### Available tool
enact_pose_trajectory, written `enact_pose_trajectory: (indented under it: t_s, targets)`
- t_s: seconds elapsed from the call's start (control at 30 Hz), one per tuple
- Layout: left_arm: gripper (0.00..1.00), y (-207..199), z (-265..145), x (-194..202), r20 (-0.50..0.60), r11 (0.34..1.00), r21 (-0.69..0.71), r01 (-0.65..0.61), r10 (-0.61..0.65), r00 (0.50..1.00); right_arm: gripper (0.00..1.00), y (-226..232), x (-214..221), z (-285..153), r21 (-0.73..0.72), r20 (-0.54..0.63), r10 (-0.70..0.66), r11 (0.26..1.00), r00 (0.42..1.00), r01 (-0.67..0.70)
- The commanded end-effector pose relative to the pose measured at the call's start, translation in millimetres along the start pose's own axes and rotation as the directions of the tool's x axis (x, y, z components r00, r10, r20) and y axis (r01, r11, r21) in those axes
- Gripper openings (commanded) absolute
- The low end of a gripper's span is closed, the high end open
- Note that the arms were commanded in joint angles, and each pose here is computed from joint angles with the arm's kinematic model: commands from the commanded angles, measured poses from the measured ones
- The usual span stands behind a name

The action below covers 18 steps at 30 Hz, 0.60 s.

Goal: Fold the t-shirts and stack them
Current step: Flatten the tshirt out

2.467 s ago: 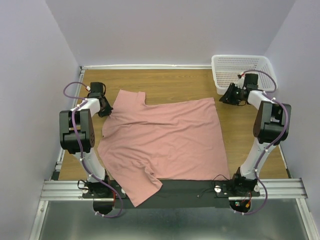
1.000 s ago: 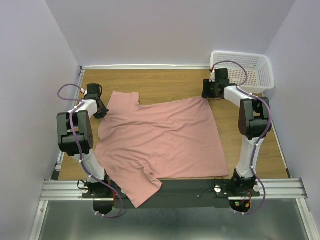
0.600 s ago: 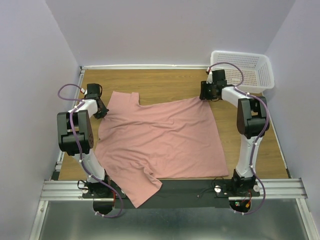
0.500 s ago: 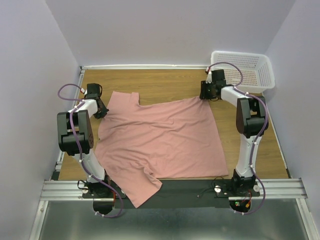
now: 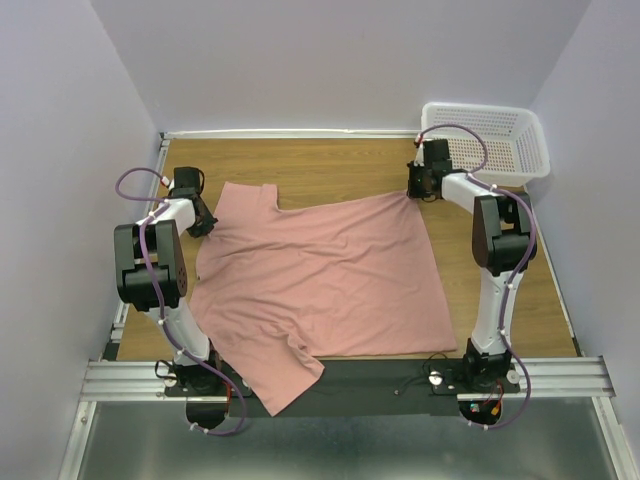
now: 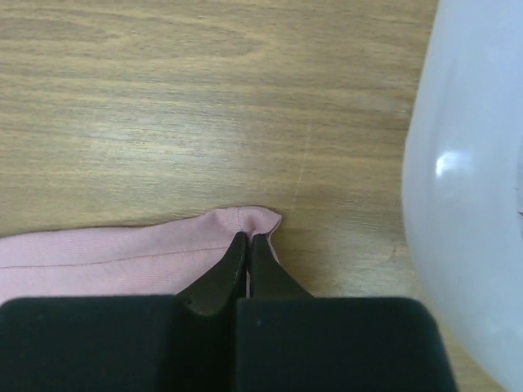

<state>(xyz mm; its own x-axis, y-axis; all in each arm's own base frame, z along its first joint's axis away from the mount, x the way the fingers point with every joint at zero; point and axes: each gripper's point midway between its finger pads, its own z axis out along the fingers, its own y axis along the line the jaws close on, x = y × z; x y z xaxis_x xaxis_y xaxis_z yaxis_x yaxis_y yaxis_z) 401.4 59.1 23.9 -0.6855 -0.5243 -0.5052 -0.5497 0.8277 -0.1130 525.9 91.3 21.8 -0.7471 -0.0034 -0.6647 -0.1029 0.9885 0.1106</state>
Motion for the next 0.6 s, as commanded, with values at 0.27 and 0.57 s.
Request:
enact_pose_trajectory:
  t_s: [0.27,0.57]
  targets:
    - [0.0,-18,-40,-66,0.181,0.999,0.053,-0.012,0.002,0.983,0.01,-24,-38,-53,0.158,0.071,0.022,0.987,0.997,-0.033]
    - [0.0,-50,-52,-129,0.312,0.989,0.139,-0.043,-0.002,0.95,0.01,-46,-78,-60,0.183,0.163,0.041,0.98,0.986,-0.071]
